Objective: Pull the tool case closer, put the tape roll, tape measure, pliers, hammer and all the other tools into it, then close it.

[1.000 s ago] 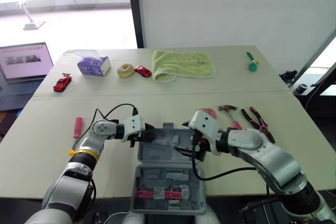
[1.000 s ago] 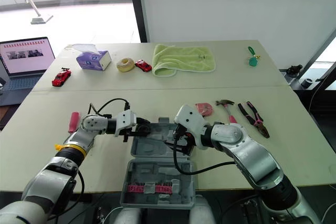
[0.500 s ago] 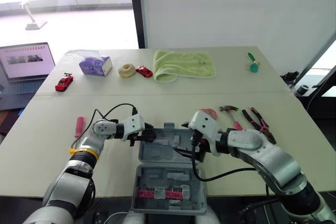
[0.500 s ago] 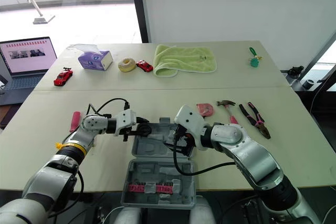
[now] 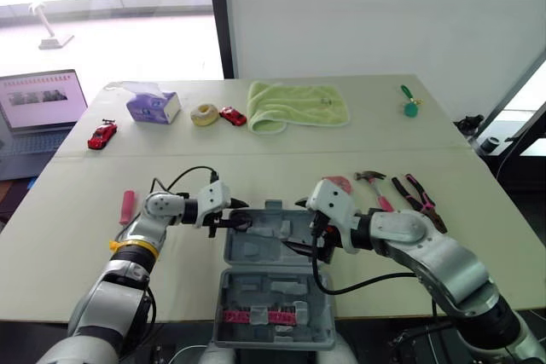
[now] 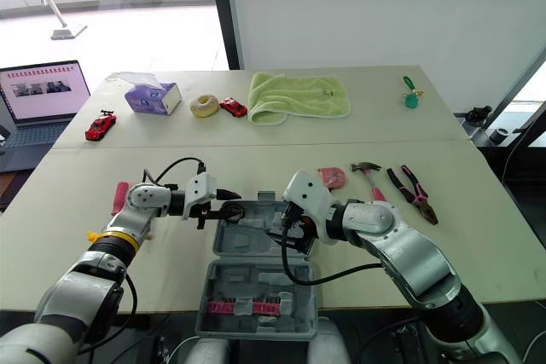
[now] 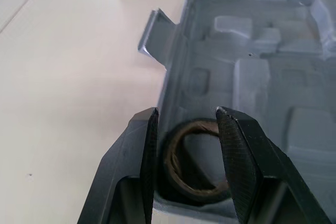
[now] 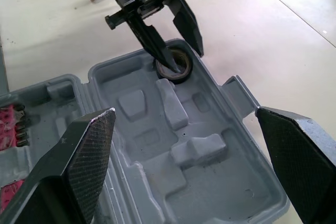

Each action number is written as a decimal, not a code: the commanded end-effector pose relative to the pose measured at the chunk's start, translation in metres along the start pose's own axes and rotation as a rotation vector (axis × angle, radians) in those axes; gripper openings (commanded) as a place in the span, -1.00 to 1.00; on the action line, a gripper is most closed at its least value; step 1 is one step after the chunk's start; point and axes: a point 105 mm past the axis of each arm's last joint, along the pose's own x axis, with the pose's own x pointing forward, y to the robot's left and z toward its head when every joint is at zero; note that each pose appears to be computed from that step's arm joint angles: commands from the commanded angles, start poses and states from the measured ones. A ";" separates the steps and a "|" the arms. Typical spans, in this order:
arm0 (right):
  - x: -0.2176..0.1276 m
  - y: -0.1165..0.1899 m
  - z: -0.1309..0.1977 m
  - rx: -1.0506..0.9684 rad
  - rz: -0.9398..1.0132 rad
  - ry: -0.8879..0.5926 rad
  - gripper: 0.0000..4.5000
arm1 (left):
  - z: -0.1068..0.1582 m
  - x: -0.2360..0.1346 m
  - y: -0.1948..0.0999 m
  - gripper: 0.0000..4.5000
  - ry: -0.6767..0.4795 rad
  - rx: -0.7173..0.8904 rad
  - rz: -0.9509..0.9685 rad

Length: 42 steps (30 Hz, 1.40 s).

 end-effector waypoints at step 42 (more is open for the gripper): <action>-0.282 -0.061 -0.139 0.292 -0.715 0.237 1.00 | -0.091 -0.361 -0.073 0.63 0.456 -0.566 0.985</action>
